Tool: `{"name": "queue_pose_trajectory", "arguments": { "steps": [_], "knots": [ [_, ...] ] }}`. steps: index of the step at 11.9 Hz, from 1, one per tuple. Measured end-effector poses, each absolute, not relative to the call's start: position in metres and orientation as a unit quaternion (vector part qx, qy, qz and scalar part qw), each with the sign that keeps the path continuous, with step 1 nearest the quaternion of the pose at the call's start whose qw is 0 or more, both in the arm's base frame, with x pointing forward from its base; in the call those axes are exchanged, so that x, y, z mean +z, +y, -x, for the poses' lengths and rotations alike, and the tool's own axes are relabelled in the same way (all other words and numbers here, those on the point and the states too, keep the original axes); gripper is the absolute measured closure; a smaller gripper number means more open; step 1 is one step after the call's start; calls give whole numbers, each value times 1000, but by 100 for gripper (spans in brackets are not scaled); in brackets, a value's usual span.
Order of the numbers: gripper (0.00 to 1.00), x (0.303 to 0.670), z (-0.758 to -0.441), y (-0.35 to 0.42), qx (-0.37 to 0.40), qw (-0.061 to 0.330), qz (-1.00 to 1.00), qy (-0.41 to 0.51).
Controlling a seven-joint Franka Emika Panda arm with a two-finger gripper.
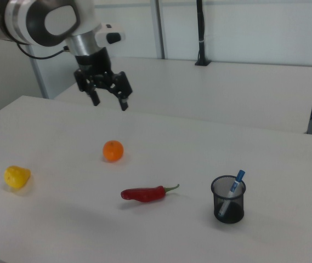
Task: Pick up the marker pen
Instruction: 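Move the open gripper over the black mesh pen cup, then lower the gripper into the cup and close on the white marker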
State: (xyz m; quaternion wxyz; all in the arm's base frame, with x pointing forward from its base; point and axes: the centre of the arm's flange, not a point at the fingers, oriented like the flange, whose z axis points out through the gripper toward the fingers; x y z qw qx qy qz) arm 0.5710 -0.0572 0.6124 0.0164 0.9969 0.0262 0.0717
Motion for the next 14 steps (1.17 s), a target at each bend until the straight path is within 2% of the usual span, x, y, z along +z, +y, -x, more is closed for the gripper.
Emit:
{"name": "queue_pose_trajectory", "arguments": {
  "steps": [5,7,8,10,11,14],
  "knots": [
    [0,616,-578,-153,153,41,-986,-52],
    [5,598,-586,-187,167,61,-981,-73],
    [11,587,-591,-204,176,68,-979,-83],
    [15,567,-598,-228,185,76,-975,-101],
    [23,559,-601,-236,189,79,-972,-112],
    [28,528,-609,-263,206,90,-965,-136]
  ]
}}
